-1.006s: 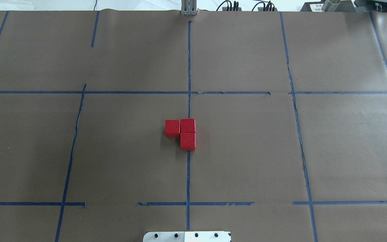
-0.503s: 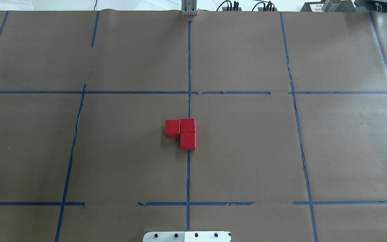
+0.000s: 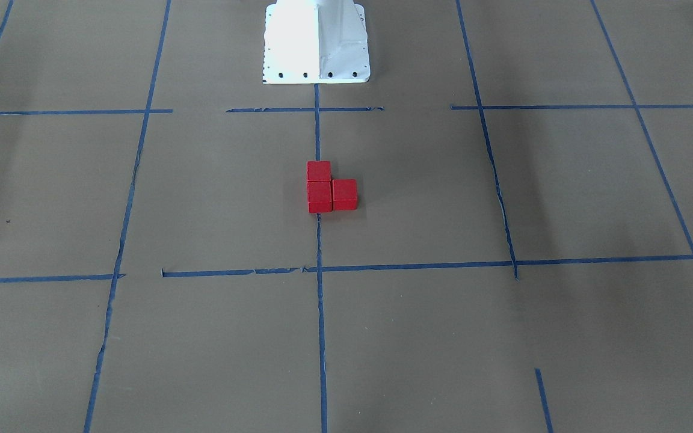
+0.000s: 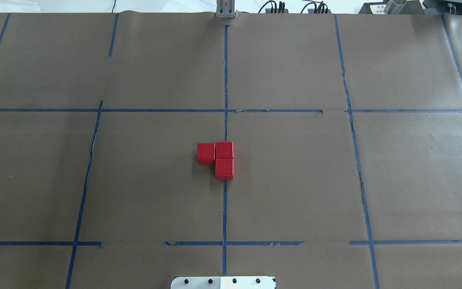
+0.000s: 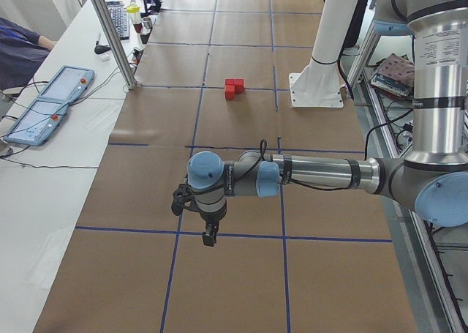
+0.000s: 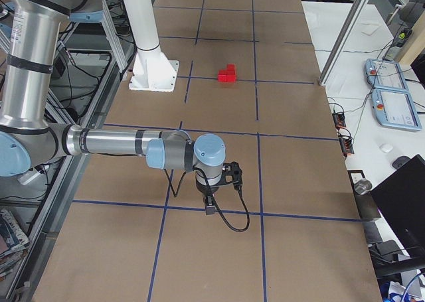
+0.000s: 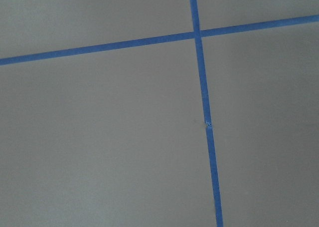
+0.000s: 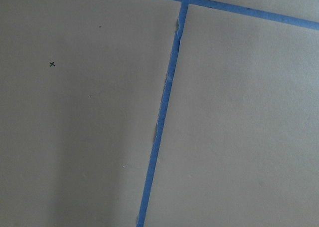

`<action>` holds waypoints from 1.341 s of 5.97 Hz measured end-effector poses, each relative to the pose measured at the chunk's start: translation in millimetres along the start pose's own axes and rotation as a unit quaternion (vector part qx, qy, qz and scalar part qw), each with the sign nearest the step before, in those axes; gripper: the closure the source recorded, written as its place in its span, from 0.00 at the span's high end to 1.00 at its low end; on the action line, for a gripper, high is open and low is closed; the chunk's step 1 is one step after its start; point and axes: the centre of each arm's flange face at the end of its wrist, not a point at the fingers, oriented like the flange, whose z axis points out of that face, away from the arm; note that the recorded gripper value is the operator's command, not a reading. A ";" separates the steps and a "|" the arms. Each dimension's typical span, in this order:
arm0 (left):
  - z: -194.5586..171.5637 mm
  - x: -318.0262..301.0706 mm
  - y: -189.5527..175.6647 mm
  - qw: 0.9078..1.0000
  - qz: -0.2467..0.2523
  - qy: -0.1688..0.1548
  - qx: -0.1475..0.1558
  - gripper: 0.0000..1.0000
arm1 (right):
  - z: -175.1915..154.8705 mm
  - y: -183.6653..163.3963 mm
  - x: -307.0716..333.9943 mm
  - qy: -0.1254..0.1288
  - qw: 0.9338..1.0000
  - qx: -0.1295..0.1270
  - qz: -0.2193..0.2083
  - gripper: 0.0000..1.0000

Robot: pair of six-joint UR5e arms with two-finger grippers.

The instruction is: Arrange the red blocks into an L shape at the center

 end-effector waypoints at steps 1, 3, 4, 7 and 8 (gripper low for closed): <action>-1.5 3.0 -1.7 1.000 0.000 0.003 0.007 1.00 | 0.1 0.0 0.1 0.000 1.000 0.000 0.000 1.00; -2.7 7.7 -3.8 1.000 0.007 0.009 0.012 1.00 | 0.6 0.0 0.3 0.001 1.000 -0.001 -0.001 1.00; -2.1 7.9 -3.4 1.000 0.007 0.010 0.011 1.00 | 0.9 0.3 0.6 0.001 1.000 -0.001 0.000 1.00; -1.9 8.5 -2.3 1.000 0.005 0.012 0.009 1.00 | 1.3 1.4 0.9 0.001 1.000 -0.001 0.011 1.00; -2.2 8.9 -2.3 1.000 0.006 0.013 0.010 1.00 | 1.5 1.7 0.9 0.001 1.000 -0.001 0.012 1.00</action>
